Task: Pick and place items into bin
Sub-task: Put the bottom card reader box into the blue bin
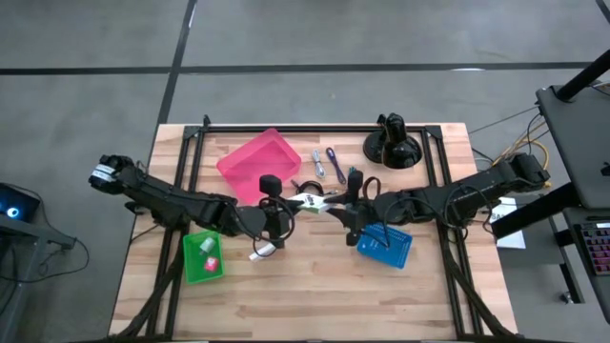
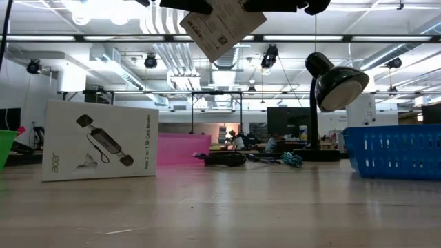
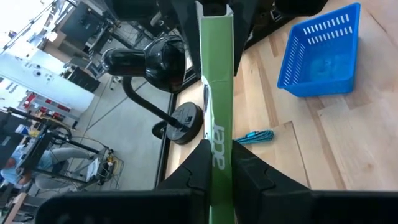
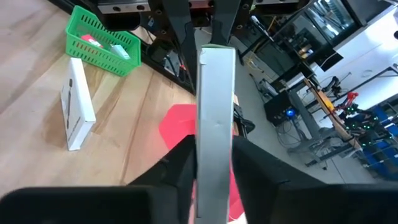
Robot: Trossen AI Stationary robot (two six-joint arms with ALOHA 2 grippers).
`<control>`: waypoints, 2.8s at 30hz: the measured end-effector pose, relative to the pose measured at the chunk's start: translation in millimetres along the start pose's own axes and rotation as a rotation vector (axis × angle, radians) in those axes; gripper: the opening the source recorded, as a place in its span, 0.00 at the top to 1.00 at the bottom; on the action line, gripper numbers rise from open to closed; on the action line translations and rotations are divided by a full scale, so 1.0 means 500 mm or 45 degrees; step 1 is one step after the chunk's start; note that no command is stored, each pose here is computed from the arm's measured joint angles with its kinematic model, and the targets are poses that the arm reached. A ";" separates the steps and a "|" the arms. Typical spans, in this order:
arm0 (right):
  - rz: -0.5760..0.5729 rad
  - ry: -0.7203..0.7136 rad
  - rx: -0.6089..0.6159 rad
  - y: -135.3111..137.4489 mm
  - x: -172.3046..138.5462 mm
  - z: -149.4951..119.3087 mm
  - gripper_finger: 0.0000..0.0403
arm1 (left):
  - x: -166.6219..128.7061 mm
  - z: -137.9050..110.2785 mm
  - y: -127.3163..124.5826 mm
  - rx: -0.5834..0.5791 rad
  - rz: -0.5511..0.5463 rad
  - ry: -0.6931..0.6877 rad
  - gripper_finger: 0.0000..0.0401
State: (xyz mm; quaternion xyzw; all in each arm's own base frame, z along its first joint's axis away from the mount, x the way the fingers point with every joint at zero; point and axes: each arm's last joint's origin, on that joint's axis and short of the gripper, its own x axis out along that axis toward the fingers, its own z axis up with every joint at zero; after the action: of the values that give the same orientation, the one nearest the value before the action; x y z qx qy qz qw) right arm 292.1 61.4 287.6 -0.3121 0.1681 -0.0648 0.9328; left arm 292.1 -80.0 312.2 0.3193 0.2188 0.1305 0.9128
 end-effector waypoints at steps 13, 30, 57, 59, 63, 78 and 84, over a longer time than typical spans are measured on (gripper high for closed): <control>0.034 0.075 0.049 -0.012 -0.005 0.015 0.90 | -0.001 -0.001 0.000 0.003 -0.009 0.005 0.67; -0.021 0.394 0.345 -0.053 -0.038 0.039 0.90 | -0.088 -0.089 0.033 -0.236 -0.038 -0.151 0.65; 0.076 0.876 0.794 -0.019 -0.164 0.060 0.90 | -0.110 -0.274 -0.039 -0.552 0.147 -0.576 0.65; 0.133 0.923 0.711 -0.009 -0.176 0.057 0.90 | -0.111 -0.269 -0.036 -0.564 0.154 -0.592 0.65; 0.192 0.997 0.559 0.010 -0.201 0.049 0.90 | -0.108 -0.272 -0.040 -0.551 0.145 -0.574 0.65; 0.571 0.824 -0.204 0.072 -0.262 0.064 0.90 | -0.108 -0.270 -0.039 -0.562 0.147 -0.587 0.65; 0.715 0.747 -0.357 0.078 -0.260 0.068 0.90 | -0.108 -0.270 -0.039 -0.559 0.148 -0.586 0.65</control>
State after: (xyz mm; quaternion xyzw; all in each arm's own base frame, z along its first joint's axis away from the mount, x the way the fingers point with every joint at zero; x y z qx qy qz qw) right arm 183.3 141.1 325.0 -0.3462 0.5119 0.1291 0.7755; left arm 181.9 -44.3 222.4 0.1478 -0.0455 0.1510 0.9764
